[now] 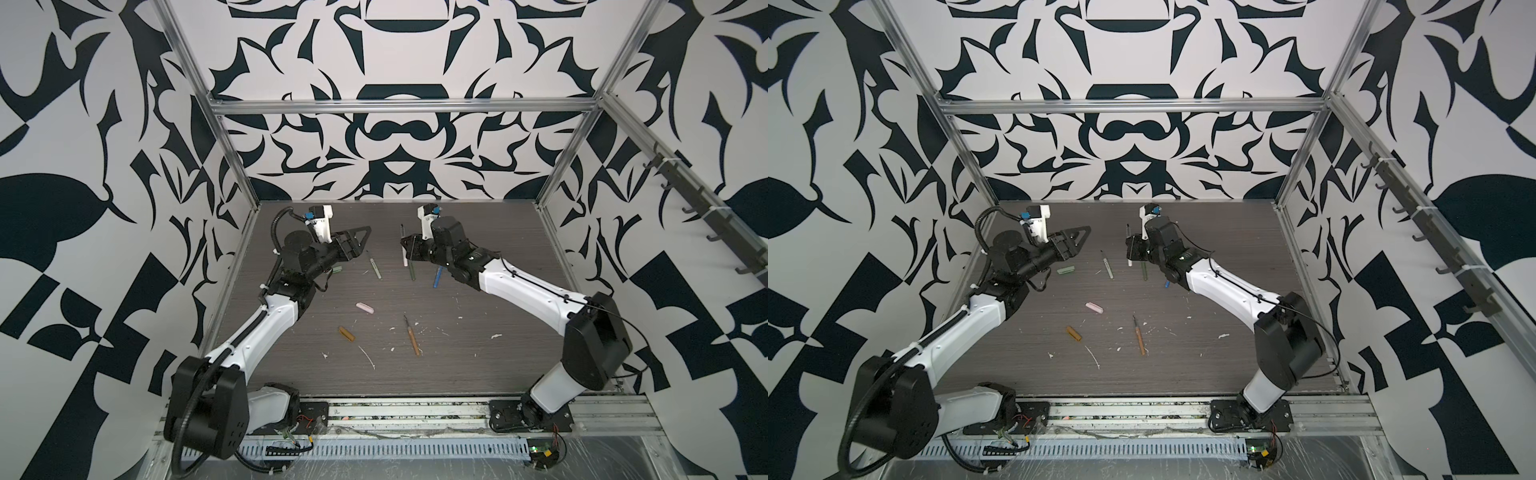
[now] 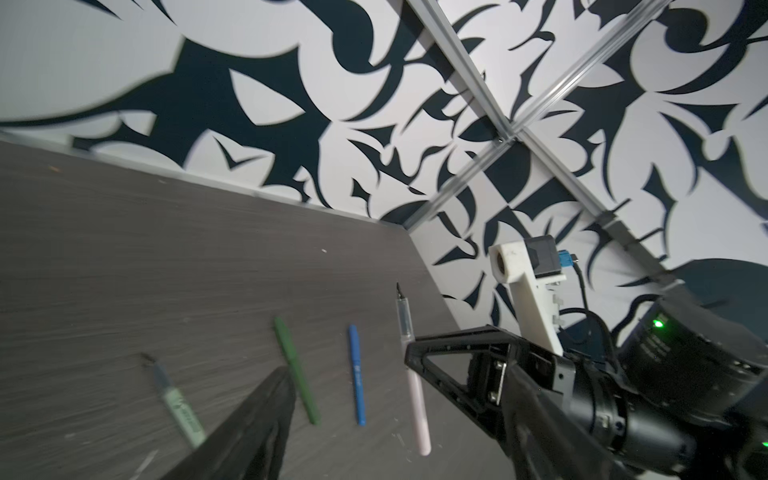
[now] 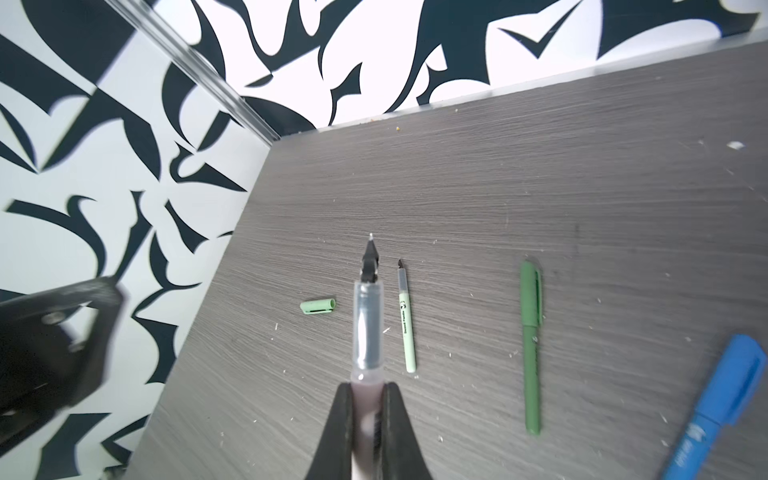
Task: Insert the pens into the pen caps
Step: 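Close the left gripper on the pink pen while the right gripper releases it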
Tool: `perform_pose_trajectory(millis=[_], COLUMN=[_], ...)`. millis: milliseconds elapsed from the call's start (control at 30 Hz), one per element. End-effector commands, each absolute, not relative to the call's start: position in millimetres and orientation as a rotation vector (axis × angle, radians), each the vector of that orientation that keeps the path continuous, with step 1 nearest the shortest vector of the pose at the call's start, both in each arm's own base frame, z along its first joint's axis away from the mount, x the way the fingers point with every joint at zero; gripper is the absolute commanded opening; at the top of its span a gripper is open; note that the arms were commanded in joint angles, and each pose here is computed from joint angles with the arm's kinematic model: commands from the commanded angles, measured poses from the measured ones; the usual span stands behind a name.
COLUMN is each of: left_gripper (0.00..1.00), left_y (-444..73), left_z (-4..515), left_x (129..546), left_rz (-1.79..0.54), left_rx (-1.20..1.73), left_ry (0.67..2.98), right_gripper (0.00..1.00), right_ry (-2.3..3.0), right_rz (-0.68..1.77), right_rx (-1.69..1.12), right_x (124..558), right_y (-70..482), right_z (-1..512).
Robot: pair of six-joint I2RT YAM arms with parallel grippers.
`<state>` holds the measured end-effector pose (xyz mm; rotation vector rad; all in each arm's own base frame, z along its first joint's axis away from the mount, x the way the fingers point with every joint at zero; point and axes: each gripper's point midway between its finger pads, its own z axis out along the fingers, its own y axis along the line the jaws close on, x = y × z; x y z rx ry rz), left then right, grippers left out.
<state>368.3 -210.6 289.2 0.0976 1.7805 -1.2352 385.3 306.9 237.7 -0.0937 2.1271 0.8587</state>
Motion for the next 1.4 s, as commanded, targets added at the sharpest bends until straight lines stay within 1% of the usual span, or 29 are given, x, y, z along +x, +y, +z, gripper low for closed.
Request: perform_pose_trajectory(millis=[0, 33, 133, 300, 400, 433, 567, 900, 1167, 1300, 1367], left_gripper=[0.67, 0.64, 0.6, 0.54, 0.45, 0.44, 0.43, 0.42, 0.31, 0.21, 0.15], left_y=[-244.8, -251.2, -266.9, -287.5, -296.7, -299.8, -305.5, -308.0, -306.3, -305.5, -305.1], left_z=[313.2, 311.3, 308.1, 304.2, 299.7, 300.4, 297.7, 290.9, 294.8, 294.7, 295.5], left_x=[344.9, 343.5, 335.1, 318.1, 311.6, 308.1, 302.7, 305.2, 306.3, 307.0, 307.4], left_rz=[-1.502, -1.546, -1.635, -1.706, -1.737, -1.75, -1.764, -1.724, -1.707, -1.698, -1.693], left_rx=[0.333, 0.358, 0.433, 0.551, 0.592, 0.617, 0.643, 0.627, 0.61, 0.597, 0.594], left_ry=[1.721, 1.727, 1.74, 1.76, 1.784, 1.779, 1.787, 1.813, 1.801, 1.804, 1.801], right_gripper=[0.0, 0.0, 0.0, 0.0, 0.0, 0.0, 0.0, 0.0, 0.0, 0.0, 0.0], right_ry=[1.928, 1.906, 1.859, 1.822, 1.802, 1.797, 1.789, 1.793, 1.817, 1.815, 1.814], right_rz=[1.001, 1.012, 1.035, 1.078, 1.099, 1.102, 1.107, 1.164, 1.182, 1.182, 1.177], right_rx=[-0.082, -0.068, -0.046, -0.049, -0.048, -0.049, -0.053, -0.078, -0.109, -0.118, -0.121], right_x=[372.5, 369.6, 364.1, 359.5, 358.3, 358.3, 357.6, 351.6, 344.2, 342.3, 342.0], right_y=[308.7, 305.1, 298.9, 299.3, 300.5, 300.8, 301.5, 312.4, 329.0, 332.1, 331.8], right_z=[300.5, 306.6, 320.9, 332.9, 336.8, 337.2, 337.6, 339.1, 328.4, 328.8, 329.4])
